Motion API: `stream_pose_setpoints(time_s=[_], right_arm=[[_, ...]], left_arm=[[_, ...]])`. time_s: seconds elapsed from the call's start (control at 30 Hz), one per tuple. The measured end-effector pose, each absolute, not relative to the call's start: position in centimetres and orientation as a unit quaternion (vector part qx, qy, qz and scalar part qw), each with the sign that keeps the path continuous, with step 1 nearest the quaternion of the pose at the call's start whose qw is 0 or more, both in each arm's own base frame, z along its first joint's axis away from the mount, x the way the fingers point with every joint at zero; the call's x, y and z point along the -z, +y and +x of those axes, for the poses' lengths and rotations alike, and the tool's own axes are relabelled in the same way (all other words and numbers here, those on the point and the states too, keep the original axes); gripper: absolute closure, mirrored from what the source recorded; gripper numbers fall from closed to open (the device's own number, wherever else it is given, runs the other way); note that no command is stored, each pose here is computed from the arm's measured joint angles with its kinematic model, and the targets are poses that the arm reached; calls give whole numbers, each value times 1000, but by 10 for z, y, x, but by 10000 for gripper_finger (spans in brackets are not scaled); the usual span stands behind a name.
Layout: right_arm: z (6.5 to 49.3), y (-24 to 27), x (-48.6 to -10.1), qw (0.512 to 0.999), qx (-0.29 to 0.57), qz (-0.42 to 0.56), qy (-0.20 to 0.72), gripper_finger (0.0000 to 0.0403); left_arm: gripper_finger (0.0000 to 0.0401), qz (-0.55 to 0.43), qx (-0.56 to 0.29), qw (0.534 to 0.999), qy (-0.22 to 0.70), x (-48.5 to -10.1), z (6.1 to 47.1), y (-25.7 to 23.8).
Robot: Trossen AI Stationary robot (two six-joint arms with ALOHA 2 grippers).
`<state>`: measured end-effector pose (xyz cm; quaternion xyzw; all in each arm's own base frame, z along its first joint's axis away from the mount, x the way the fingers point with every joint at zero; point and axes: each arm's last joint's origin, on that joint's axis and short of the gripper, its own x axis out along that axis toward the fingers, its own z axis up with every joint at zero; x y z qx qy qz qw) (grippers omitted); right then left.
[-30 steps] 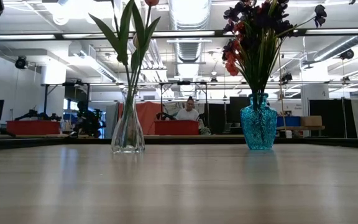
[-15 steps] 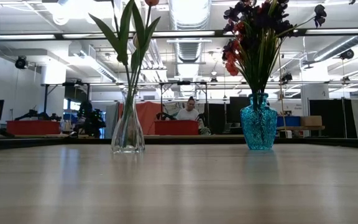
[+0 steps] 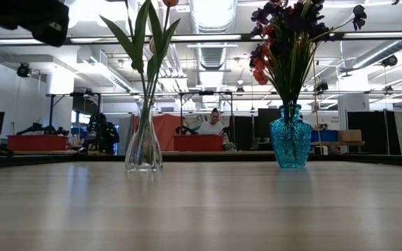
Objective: Sort flowers into vase by color
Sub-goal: Return to Home Position
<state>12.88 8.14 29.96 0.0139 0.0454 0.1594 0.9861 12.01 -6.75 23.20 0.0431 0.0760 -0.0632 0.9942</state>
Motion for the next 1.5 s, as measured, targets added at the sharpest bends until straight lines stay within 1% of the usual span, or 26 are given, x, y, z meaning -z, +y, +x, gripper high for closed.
stream_pose_setpoints(time_s=[0.13,0.4,0.53,0.67,0.87,1.1,1.3,1.37,1.5], right_arm=[[133,77,-290,986,-159,-7,40,42],[141,58,-290,993,-95,-70,-1,42],[138,47,-292,991,-103,-85,-17,42],[121,36,-297,990,-100,-82,-62,42],[89,25,-293,983,-90,-89,-129,42],[67,18,-261,976,-83,-70,-188,42],[79,22,-234,977,-83,-66,-183,42],[82,23,-220,979,-86,-67,-172,42],[86,25,-203,976,-91,-63,-189,42]], left_arm=[[401,35,48,996,63,-223,113,-58],[401,44,-16,998,38,-211,110,-39],[401,63,-35,997,39,-203,111,-32],[401,62,-32,997,37,-198,110,-29],[401,63,-32,997,32,-193,108,-28],[401,61,-33,997,25,-186,104,-27],[401,74,-42,996,14,-180,103,-25],[401,78,-48,996,11,-174,103,-23],[401,83,-40,996,18,-165,102,-22]])
